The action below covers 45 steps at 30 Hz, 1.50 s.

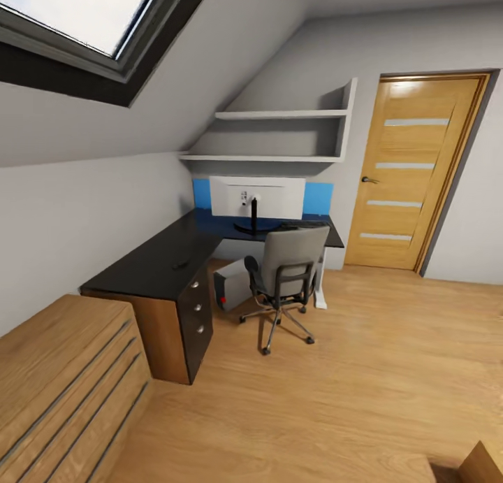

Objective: In the bedroom, organize the workspace by keeping the computer under the desk, ensuring the monitor is on the desk, placing the keyboard on the desk next to the monitor, placing the mouse on the desk next to the keyboard, moving the folder from the swivel chair onto the desk next to the mouse, stacking the notebook on top of the folder with the pen on top of the notebook, and positioning the swivel chair next to the desk.

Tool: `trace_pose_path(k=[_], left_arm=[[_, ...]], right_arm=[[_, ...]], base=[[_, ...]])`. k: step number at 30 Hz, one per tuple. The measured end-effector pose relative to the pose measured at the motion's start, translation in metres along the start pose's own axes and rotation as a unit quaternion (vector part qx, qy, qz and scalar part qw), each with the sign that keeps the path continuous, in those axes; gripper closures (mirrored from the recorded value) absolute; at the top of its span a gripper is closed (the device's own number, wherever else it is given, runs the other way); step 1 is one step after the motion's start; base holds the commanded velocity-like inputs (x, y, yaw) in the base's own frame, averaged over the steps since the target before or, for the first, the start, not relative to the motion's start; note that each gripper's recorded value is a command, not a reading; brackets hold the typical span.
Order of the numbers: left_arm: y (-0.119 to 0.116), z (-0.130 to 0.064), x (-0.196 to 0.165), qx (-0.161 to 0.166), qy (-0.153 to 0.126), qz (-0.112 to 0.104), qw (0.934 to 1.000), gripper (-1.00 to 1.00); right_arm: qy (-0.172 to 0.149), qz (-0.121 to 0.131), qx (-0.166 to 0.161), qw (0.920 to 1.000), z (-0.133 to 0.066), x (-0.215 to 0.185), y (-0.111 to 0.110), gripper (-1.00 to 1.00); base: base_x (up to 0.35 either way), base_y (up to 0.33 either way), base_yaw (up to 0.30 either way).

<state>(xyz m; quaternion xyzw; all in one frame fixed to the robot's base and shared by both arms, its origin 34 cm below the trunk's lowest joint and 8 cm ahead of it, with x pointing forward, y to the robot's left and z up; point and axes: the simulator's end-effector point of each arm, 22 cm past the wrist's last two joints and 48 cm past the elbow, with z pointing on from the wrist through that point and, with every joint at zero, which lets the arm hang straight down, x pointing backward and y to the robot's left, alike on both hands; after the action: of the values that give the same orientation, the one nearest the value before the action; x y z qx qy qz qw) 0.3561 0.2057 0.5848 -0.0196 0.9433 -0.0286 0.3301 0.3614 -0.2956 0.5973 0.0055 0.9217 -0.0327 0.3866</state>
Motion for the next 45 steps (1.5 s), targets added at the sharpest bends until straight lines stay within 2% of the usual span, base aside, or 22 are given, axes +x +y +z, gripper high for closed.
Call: trace_pose_path(k=[15, 37, 45], left_arm=[[-0.001, 0.0, 0.003, 0.001, 0.004, 0.001, 1.0, -1.0], [0.0, 0.0, 0.004, 0.0, 0.005, 0.0, 1.0, -1.0], [0.001, 0.0, 0.004, -0.001, 0.005, -0.001, 1.0, -1.0]], right_arm=[[0.002, 0.007, 0.008, 0.9999, 0.0, 0.002, -0.005, -1.0], [0.001, 0.008, 0.009, 0.9999, 0.0, 0.002, -0.006, -1.0], [-0.001, 0.025, 0.02, 0.9995, 0.0, 0.0, -0.012, -1.0]], base=[[0.134, 0.0, -0.288], [0.31, -0.034, -0.286], [0.291, -0.003, -0.292]])
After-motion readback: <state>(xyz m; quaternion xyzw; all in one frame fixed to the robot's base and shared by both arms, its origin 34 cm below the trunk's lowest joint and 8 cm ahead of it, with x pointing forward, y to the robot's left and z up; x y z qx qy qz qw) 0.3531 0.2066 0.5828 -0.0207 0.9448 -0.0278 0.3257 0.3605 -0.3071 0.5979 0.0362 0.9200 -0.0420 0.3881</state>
